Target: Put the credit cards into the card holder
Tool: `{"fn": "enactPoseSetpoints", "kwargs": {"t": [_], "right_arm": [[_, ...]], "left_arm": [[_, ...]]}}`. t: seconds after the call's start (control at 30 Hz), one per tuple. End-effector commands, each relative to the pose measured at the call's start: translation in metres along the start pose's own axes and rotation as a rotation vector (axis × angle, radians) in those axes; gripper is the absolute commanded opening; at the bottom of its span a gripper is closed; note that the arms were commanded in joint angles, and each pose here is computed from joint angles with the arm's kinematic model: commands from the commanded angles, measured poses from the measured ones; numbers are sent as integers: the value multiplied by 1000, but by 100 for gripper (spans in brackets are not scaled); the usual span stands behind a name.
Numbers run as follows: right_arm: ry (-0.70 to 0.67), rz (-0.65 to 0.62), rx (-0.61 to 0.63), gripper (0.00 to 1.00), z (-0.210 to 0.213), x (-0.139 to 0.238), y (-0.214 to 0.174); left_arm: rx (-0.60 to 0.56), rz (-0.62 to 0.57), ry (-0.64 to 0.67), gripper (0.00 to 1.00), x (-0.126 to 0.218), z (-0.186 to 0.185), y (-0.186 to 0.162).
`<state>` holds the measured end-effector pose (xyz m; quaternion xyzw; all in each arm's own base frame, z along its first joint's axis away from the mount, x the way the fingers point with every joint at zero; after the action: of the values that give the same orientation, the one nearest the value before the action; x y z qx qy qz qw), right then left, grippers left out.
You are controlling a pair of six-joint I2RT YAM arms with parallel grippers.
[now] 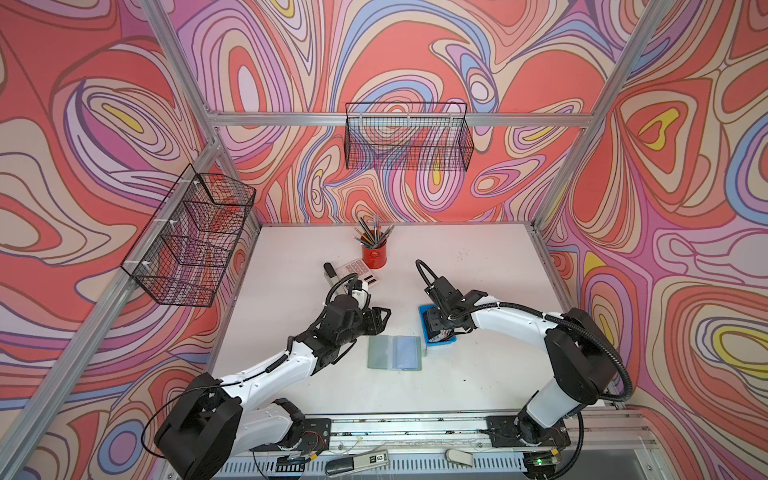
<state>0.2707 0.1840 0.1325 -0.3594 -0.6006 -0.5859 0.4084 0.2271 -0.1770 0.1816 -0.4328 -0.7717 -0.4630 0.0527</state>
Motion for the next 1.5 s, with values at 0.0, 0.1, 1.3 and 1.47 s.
{"fn": "enactPoseSetpoints", "kwargs": {"t": [0.0, 0.1, 1.3, 1.47], "right_arm": [[-53, -5, 13, 65, -4, 0, 1], [-70, -19, 13, 64, -6, 4, 3], [102, 2, -4, 37, 18, 10, 2], [69, -13, -4, 34, 17, 10, 5]], "left_arm": [[5, -18, -5, 55, 2, -4, 8], [3, -18, -8, 55, 2, -5, 9], [7, -4, 9, 55, 1, -4, 9], [8, -3, 10, 54, 1, -4, 9]]}}
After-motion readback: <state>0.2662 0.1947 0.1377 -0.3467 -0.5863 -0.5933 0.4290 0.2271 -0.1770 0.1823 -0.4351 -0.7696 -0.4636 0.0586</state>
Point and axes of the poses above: each gripper's point midway between its finger pads, its own x axis back along the fingers, its own z axis along the line the jaws close on, y = z × x, the point moved 9 cm from there along x, back along the fingers, and after that the axes turned 4 degrees about -x, right-handed, at the moved point
